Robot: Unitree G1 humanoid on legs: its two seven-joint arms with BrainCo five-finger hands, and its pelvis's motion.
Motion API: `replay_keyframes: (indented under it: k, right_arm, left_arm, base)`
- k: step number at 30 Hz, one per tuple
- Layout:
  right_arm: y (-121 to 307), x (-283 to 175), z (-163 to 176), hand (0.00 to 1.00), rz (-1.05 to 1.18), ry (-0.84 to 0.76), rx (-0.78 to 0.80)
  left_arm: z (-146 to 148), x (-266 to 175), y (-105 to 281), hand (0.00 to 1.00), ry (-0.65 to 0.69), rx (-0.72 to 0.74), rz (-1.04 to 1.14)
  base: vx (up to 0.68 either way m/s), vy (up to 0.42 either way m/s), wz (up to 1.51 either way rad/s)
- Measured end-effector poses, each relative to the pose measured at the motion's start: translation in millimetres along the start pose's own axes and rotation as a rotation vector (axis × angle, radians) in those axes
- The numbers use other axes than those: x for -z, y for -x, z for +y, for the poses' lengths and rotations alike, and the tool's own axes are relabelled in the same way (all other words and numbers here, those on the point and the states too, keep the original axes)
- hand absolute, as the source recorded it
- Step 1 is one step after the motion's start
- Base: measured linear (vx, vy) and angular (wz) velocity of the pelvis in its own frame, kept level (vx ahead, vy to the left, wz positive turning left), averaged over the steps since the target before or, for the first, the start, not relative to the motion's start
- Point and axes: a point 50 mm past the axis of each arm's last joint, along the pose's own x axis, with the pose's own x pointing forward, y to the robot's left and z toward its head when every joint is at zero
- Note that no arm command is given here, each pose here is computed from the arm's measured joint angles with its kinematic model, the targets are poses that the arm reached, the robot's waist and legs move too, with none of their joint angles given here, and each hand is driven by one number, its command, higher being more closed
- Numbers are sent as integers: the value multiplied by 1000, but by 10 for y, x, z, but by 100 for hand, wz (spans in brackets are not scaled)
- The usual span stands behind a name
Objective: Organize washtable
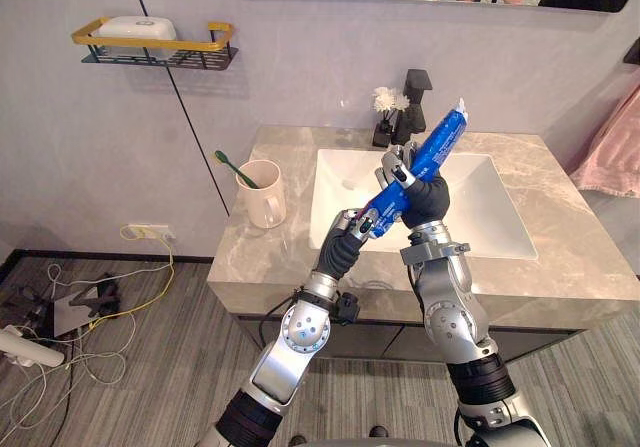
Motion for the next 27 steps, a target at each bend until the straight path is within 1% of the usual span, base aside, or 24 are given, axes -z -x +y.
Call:
replay_keyframes:
  k: [3, 8, 11, 14, 19, 20, 21, 22, 24, 26, 27]
  right_arm:
    - [-32, -56, -20, 100, -24, 10, 4]
    - [-25, -72, -160, 100, -21, 39, 56]
    - [-23, -88, -183, 100, -21, 48, 60]
    - [-21, -112, -203, 100, -23, 65, 59]
    - [-14, -197, -278, 100, -53, 92, 89]
    - [-11, -229, -301, 100, -65, 97, 98]
    - [-8, -268, -322, 100, -79, 103, 106]
    - [-5, -290, -332, 100, -87, 108, 110]
    - [11, -354, -386, 100, -108, 128, 132]
    - [39, -385, -427, 100, -116, 140, 150]
    - [74, -403, -461, 100, -120, 148, 167]
  left_arm:
    - [35, -74, -11, 0, 1, -14, -32]
    - [182, -358, -44, 0, 5, -75, -169]
    - [300, -426, -39, 0, -25, -112, -208]
    - [454, -503, -24, 0, -86, -169, -247]
    - [850, -689, 76, 0, -154, -356, -326]
    - [958, -708, 129, 0, -174, -413, -331]
    - [1062, -706, 198, 0, -194, -470, -327]
    - [1112, -701, 234, 0, -205, -496, -323]
    - [1320, -635, 399, 0, -252, -609, -272]
    - [1441, -587, 517, 0, -281, -678, -231]
    - [1541, -552, 625, 0, -304, -741, -198]
  base:
    - [0, 0, 0]
    - [-8, 1, 0]
    - [-44, 0, 3]
    - [-40, -2, 4]
    - [-13, 0, 1]
    - [0, 0, 0]
    - [0, 0, 0]
    - [0, 0, 0]
    - [-6, -1, 4]
    - [-16, -1, 5]
    - [-25, -1, 5]
